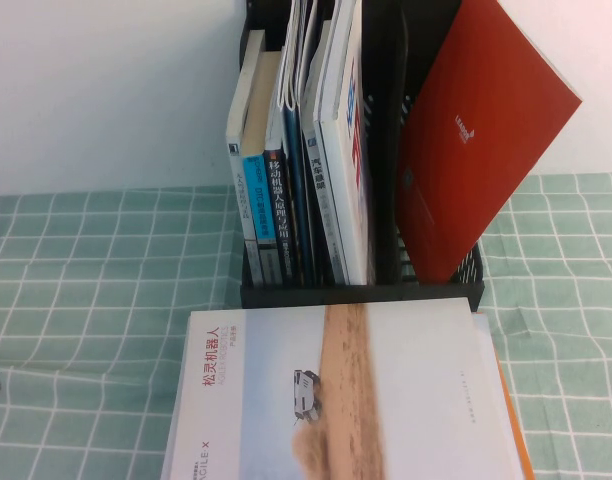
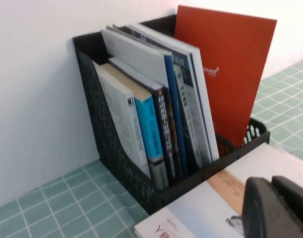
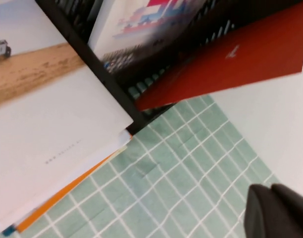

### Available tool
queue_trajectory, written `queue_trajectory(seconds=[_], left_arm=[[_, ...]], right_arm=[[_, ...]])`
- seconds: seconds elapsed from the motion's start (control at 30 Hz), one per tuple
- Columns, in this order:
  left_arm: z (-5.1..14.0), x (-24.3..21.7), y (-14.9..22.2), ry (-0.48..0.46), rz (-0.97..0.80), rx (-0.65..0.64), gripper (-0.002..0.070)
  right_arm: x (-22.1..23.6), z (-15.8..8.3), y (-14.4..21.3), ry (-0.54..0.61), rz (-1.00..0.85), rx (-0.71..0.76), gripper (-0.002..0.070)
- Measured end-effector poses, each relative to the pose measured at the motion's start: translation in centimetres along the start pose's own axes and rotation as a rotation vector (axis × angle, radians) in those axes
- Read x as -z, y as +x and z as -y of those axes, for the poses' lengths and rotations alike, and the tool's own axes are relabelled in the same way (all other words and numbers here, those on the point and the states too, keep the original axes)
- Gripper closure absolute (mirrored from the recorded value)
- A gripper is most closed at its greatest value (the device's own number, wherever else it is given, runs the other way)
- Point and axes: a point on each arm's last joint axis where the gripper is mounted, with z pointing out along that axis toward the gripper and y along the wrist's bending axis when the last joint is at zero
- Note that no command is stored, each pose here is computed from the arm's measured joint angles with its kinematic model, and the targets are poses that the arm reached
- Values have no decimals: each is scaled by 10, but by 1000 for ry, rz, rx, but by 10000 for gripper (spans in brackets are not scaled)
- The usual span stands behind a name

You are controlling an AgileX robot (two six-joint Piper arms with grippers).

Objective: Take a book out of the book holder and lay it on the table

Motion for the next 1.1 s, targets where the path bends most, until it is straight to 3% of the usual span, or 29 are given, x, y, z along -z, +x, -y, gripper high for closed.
queue_trajectory(seconds=[0.17, 0.37, 0.57, 1.1], left_arm=[[2, -17, 49, -1, -30, -10, 676], [5, -30, 83, 9, -85, 5, 676], [6, -33, 97, 13, -128, 10, 676], [6, -32, 112, 5, -236, 15, 676]], right_arm=[[6, -34, 65, -39, 59, -155, 671], [6, -67, 118, -73, 209, -284, 671], [-3, -83, 135, -76, 333, -318, 671], [-30, -106, 159, -124, 223, -305, 673]])
